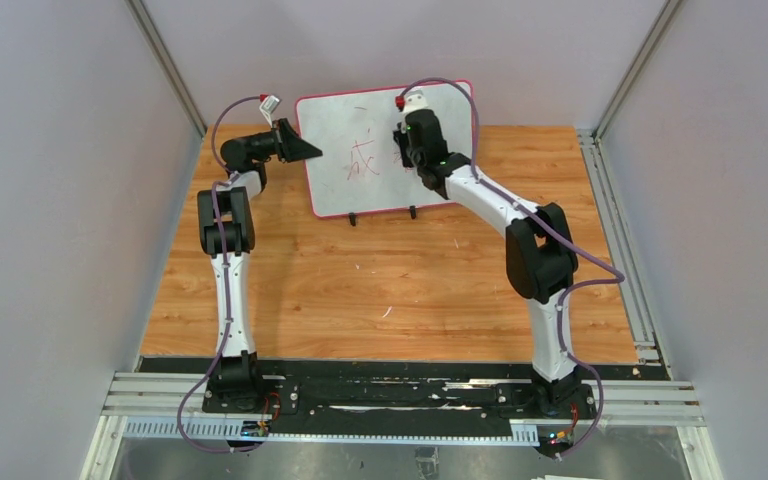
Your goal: Erase the whiteboard
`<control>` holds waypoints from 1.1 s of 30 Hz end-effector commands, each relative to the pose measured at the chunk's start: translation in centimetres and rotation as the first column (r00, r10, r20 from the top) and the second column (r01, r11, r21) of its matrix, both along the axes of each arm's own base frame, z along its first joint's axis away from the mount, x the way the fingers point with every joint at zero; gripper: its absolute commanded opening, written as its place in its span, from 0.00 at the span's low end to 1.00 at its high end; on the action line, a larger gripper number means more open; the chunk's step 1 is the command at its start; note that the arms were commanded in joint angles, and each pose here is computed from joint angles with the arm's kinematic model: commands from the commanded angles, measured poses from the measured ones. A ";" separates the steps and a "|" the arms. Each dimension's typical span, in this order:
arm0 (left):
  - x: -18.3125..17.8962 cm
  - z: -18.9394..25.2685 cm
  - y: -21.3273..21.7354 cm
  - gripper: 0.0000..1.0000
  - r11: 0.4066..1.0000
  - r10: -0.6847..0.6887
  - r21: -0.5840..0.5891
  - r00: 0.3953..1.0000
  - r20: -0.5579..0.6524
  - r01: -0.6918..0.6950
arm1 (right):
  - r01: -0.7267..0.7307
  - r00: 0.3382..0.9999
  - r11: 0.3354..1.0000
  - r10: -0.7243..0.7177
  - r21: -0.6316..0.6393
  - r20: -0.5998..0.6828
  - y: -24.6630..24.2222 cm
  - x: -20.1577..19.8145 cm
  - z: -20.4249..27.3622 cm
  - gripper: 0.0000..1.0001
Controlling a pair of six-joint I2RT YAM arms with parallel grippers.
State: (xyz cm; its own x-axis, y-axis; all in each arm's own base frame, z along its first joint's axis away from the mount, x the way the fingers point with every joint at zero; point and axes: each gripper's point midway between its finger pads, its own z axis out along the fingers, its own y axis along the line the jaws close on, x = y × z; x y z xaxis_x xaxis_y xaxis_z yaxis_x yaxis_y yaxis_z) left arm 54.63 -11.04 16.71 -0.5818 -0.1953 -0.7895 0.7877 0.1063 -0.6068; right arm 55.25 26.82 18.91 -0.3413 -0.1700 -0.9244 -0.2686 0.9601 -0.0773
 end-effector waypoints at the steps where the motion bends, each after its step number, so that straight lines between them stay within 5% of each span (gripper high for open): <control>1: 0.0 -2.2 1.0 0.00 0.999 -0.003 0.047 0.996 0.094 -0.002 | -0.094 0.995 0.995 0.094 0.020 -0.031 5.0 -1.7 -2.1 0.00; 9: 0.0 -2.2 1.1 0.00 0.999 -0.001 0.046 0.996 0.093 -0.003 | -0.058 0.998 0.998 0.057 -0.025 -0.038 3.4 -1.7 -3.3 0.01; 26: 0.0 -2.2 1.1 0.00 0.999 -0.003 0.047 0.996 0.091 -0.002 | 0.221 0.974 0.975 -0.222 0.035 0.033 -12.6 -0.1 1.5 0.00; 33: 0.0 -2.2 1.0 0.00 0.999 -0.003 0.047 0.996 0.093 -0.001 | 0.179 0.983 0.980 -0.182 0.089 0.018 -11.2 -0.1 1.6 0.01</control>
State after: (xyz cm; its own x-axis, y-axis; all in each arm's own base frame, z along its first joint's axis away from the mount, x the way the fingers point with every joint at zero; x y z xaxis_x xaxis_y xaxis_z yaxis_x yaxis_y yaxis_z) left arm 54.62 -11.04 16.73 -0.5766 -0.1923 -0.7941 0.7920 0.1072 -0.6010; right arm 55.36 13.33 19.80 -0.3566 -0.0558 -0.9326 -0.0480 0.9980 -0.0413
